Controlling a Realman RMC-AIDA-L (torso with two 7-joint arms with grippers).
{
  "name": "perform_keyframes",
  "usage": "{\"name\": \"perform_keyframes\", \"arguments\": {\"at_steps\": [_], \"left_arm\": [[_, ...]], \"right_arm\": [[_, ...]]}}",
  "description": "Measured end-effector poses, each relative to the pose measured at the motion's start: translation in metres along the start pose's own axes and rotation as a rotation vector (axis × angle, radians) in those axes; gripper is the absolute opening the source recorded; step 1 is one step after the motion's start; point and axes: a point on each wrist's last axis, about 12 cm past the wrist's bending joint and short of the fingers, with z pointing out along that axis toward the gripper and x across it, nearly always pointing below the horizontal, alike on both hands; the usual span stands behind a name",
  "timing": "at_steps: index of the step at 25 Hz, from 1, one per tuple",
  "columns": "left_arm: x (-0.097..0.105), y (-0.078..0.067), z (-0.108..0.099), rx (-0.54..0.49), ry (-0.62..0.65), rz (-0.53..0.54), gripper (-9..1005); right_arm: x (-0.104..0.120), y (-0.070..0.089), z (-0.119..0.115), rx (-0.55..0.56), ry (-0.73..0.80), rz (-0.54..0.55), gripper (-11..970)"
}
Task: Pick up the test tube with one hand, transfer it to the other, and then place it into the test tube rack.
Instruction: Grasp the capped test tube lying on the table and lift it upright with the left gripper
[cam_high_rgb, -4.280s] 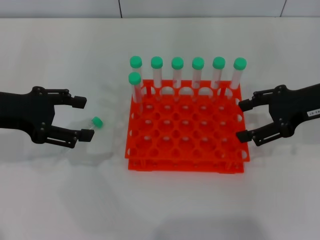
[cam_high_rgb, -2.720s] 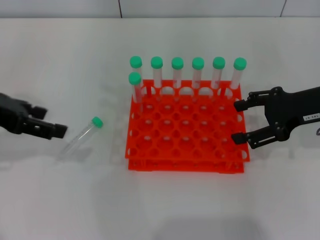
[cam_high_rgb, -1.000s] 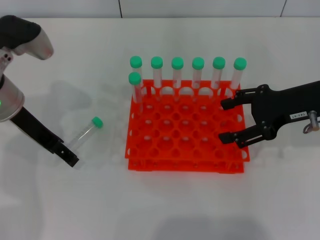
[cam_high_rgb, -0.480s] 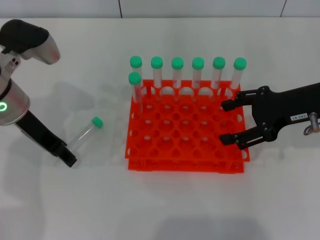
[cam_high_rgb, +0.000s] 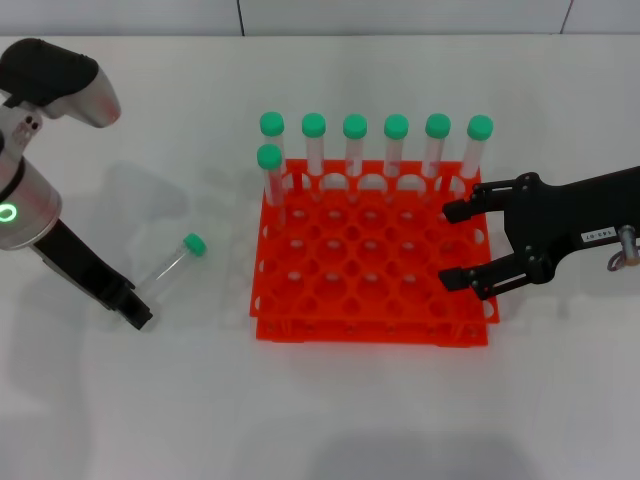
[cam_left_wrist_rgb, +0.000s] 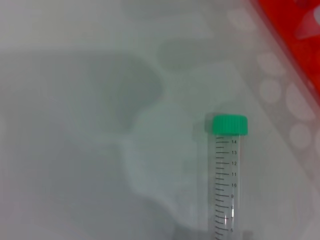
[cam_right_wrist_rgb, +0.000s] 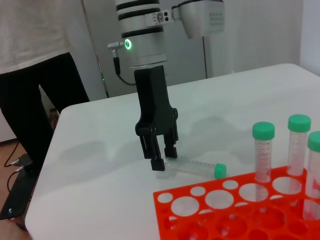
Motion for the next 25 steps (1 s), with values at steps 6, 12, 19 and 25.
{"name": "perform_keyframes", "arguments": {"at_steps": [6, 12, 19, 25], "left_arm": [[-0.0018, -0.0011, -0.0003, -0.005, 0.005, 0.005, 385], [-0.0021, -0.0014, 0.0013, -0.003, 0.016, 0.007, 232], [-0.0015, 0.0, 0.0022, -0.007, 0.018, 0.0, 169], [-0.0038, 0.0004, -0.0043, -0.03, -0.007, 0.005, 169]], "right_arm": [[-0.0002, -0.0008, -0.0008, 0.005, -0.003, 0.003, 820], [-0.0004, -0.0009, -0.0008, 0.005, -0.003, 0.003, 817], [-0.0004, -0.0007, -0.0006, 0.004, -0.002, 0.002, 814], [0.0001, -0.0008, -0.001, 0.005, -0.002, 0.004, 812]]}}
